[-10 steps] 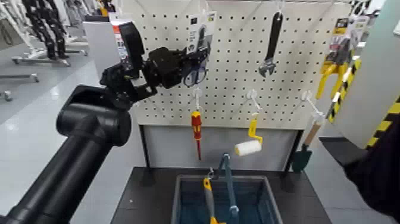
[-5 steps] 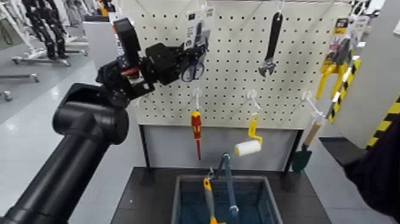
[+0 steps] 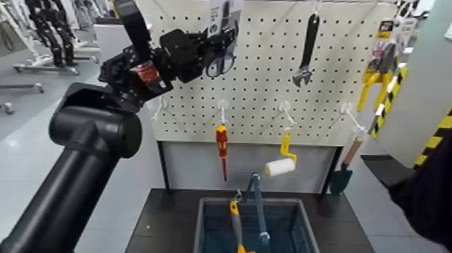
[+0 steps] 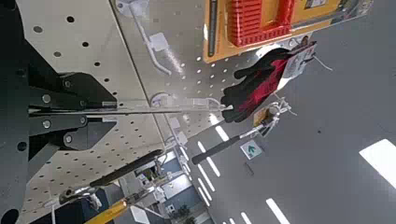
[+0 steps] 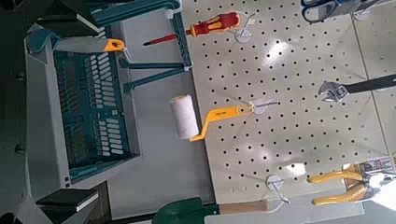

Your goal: Put the blue scissors into the crate.

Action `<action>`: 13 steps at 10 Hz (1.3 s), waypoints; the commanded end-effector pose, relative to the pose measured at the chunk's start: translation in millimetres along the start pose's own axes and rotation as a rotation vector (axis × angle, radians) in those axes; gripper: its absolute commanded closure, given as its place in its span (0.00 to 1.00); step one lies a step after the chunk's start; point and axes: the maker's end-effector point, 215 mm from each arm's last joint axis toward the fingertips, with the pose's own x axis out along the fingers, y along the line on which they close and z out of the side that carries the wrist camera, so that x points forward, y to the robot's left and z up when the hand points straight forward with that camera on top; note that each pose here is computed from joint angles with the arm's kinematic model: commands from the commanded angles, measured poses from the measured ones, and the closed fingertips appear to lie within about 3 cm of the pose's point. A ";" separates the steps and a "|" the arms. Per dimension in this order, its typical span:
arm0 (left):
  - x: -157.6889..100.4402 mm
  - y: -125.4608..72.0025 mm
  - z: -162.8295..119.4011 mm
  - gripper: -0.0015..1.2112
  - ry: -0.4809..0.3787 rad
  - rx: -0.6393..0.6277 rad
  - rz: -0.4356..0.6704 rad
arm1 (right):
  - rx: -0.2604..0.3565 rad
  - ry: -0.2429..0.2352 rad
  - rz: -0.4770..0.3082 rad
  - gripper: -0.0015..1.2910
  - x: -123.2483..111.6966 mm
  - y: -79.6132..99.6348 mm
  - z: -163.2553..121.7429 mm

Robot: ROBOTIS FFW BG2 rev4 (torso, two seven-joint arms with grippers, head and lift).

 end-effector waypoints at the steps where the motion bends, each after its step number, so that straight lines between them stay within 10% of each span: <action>1: 4.9 -20.1 11.0 0.97 -0.038 -0.039 -0.020 | 0.000 0.002 0.000 0.07 -0.1 0.1 -0.6; 5: -3.2 -71.7 -22.3 0.97 -0.077 -0.328 -0.052 | -0.002 0.010 -0.003 0.07 0.3 -0.9 -2.9; 13: -63.0 -149.6 -147.1 0.97 0.130 -0.631 -0.029 | -0.001 0.014 0.002 0.07 1.3 0.9 -4.6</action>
